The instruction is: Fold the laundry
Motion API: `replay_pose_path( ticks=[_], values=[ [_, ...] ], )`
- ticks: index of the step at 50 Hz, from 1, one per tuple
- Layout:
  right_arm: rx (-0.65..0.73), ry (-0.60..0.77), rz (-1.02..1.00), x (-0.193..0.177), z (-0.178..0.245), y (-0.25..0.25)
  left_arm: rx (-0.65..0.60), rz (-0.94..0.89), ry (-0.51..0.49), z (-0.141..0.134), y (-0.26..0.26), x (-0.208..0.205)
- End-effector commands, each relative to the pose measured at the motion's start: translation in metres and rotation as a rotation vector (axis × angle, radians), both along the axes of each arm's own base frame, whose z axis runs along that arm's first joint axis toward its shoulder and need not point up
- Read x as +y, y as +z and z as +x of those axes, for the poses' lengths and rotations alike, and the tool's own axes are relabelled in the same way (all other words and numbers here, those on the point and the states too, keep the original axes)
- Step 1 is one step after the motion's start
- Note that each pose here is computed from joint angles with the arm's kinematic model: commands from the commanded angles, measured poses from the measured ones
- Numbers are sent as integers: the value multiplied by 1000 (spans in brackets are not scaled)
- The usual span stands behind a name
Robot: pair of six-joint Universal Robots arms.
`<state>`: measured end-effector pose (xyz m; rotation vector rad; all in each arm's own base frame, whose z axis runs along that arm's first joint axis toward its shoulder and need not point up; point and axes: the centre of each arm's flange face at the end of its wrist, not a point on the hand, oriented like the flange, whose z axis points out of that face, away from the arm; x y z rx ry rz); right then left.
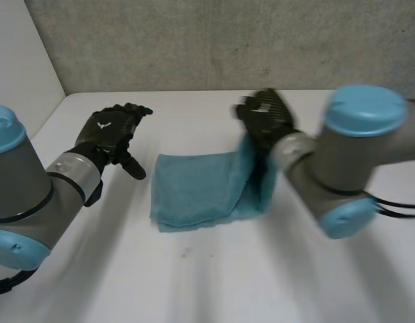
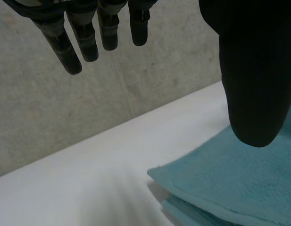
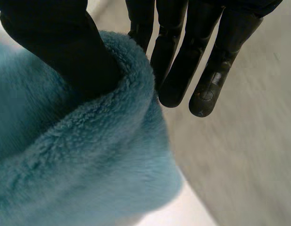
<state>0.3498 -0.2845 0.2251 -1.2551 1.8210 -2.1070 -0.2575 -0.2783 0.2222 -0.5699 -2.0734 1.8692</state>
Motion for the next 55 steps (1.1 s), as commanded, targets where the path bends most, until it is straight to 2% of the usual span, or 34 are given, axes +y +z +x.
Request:
replay_pose_path(
  ticks=[1, 5, 10, 14, 15, 17, 19, 23, 30, 32, 35, 38, 42, 47, 55],
  values=[
    [120, 305, 13, 76, 86, -45, 20, -39, 53, 15, 16, -5],
    [220, 374, 22, 99, 97, -78, 21, -42, 71, 21, 17, -8],
    [207, 295, 2, 89, 94, -71, 24, -49, 67, 20, 19, -9],
    [20, 148, 23, 69, 72, -10, 28, -65, 56, 16, 23, -13],
    [-81, 97, 73, 58, 56, 10, 31, -74, 51, 14, 26, -14],
    [-135, 83, 102, 55, 48, 19, 34, -81, 45, 11, 28, -17],
    [-312, 64, 198, 50, 23, 45, 46, -78, 5, -6, 27, -21],
    [-424, 40, 286, 36, -4, 56, 95, -40, -69, -35, 27, -16],
    [-424, -33, 388, 10, -35, 42, 143, 128, -124, -65, -2, -17],
    [-424, -42, 403, 6, -36, 37, 131, 182, -151, -77, -19, -13],
    [-401, -61, 471, -6, -31, 8, 109, 234, -140, -79, -39, -12],
    [-364, -75, 539, -12, -24, -18, 92, 257, -122, -77, -49, -11],
    [-323, -84, 612, -15, -19, -41, 59, 277, -46, -65, -59, -11],
    [-306, -90, 641, -20, -15, -54, 18, 310, 45, -39, -68, -18],
    [-278, -57, 676, -25, -3, -74, -161, 314, 33, -24, -81, -8]
  ],
)
